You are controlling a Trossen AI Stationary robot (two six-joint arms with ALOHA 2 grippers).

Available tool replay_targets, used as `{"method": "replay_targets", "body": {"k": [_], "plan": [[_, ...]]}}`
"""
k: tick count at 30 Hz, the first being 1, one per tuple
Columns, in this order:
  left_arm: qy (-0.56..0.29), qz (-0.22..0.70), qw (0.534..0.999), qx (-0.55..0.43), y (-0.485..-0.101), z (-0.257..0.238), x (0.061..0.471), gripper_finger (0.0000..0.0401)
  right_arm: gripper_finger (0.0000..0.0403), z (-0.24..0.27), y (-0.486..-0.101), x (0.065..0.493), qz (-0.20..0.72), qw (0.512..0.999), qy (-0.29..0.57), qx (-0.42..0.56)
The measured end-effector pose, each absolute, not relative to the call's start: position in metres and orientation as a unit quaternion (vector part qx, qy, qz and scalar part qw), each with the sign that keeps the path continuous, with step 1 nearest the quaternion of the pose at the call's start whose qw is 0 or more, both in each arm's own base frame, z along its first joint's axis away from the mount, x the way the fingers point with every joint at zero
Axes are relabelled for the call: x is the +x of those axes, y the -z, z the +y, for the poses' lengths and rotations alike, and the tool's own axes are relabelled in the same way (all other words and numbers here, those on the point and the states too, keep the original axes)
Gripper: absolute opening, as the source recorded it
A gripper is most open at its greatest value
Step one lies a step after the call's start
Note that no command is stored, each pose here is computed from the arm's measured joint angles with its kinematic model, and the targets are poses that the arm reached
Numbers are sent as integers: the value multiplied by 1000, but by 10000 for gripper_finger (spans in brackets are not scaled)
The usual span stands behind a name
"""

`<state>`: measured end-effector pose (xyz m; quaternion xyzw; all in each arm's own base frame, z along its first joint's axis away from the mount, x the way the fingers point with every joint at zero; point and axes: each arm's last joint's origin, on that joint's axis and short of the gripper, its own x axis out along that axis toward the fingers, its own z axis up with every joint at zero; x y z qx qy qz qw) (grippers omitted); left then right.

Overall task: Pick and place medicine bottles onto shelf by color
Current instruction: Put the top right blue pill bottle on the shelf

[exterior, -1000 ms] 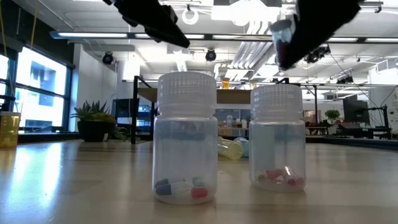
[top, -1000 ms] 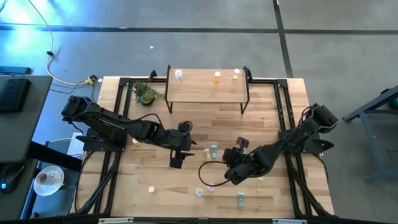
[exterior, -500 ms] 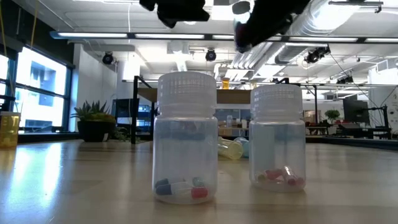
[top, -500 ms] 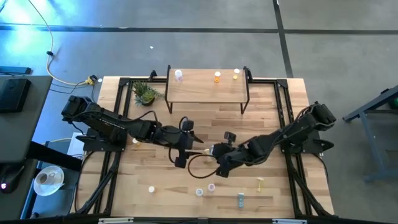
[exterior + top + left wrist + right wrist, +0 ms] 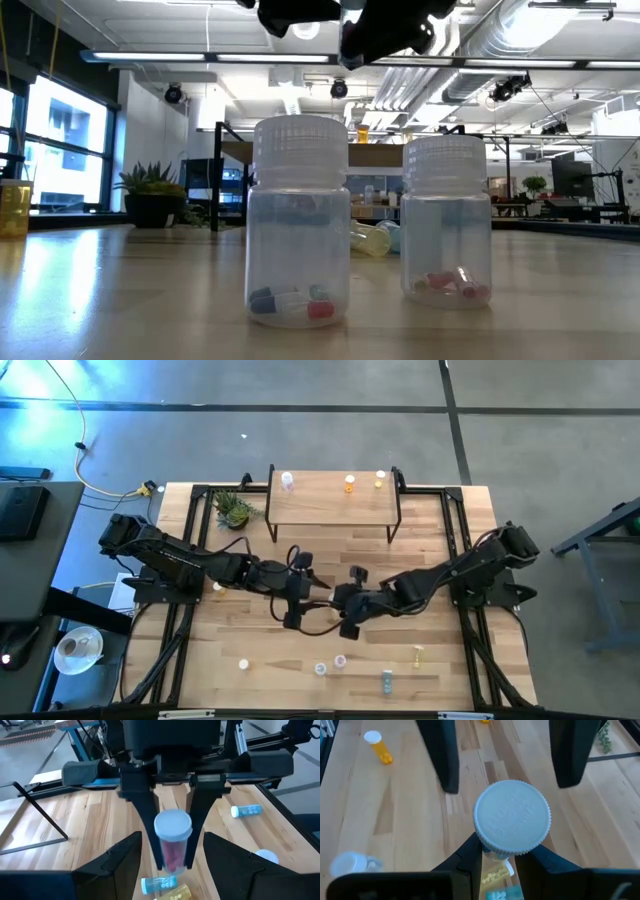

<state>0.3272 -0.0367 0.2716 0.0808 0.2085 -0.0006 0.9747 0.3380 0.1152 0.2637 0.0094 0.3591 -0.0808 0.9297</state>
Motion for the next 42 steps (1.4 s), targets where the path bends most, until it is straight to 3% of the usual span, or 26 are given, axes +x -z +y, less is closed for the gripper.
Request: {"method": "replay_targets", "body": {"k": [17,31,42], "plan": [[-7,185,981,61,-276,-37,329,201,80,115,-271,345,314,946,75,16],[-10,184,982,48,-276,-37,329,111,80,110,-271,347,314,946,81,17],[-11,184,982,44,-276,-37,329,116,92,110,-271,347,315,945,81,16]]}}
